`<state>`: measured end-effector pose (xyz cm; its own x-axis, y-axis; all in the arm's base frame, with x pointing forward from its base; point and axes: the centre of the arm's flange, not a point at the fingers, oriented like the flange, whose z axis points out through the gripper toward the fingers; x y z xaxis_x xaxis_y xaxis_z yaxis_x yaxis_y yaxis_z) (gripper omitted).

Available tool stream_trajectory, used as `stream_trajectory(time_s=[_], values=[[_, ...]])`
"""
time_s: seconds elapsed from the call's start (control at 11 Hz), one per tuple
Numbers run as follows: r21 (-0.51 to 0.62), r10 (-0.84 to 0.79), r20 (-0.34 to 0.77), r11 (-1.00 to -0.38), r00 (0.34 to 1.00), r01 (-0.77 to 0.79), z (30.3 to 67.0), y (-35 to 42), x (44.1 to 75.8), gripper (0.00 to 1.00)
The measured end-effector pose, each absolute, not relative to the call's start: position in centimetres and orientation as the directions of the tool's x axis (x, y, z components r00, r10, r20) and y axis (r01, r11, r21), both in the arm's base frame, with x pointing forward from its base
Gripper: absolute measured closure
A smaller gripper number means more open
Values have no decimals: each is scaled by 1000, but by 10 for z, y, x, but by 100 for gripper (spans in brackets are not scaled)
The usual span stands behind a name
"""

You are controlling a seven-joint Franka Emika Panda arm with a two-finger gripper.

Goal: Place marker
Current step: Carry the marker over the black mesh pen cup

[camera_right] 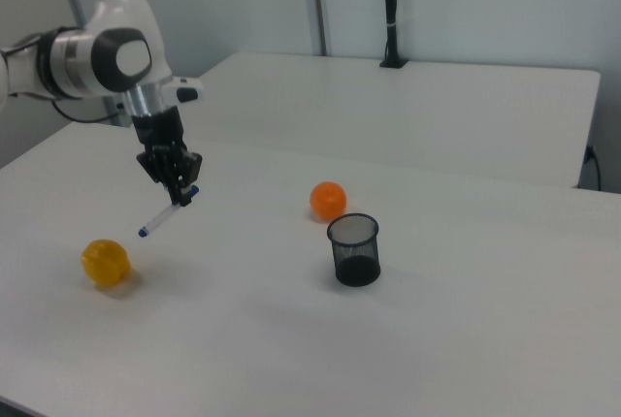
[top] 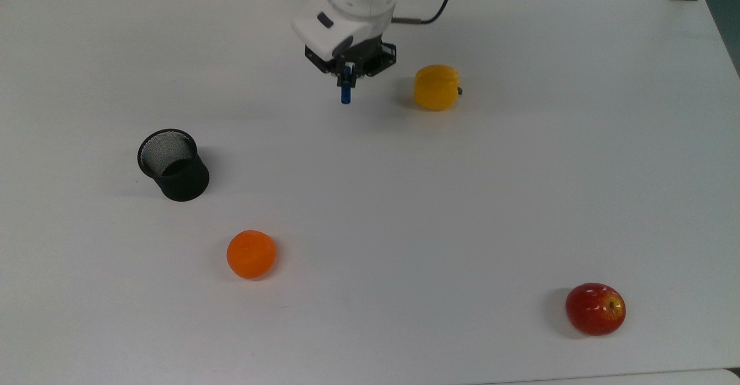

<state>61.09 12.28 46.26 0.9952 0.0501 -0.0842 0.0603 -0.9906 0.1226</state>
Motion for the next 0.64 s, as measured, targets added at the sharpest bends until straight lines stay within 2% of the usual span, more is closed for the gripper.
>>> stream_trajectory(time_s=[0.18, 0.36, 0.64], values=[[122, 31, -57, -992, 998, 38, 487, 113, 615, 83], [123, 15, -55, -992, 998, 21, 489, 86, 620, 83], [133, 21, -71, -991, 997, 31, 490, 0, 626, 83]])
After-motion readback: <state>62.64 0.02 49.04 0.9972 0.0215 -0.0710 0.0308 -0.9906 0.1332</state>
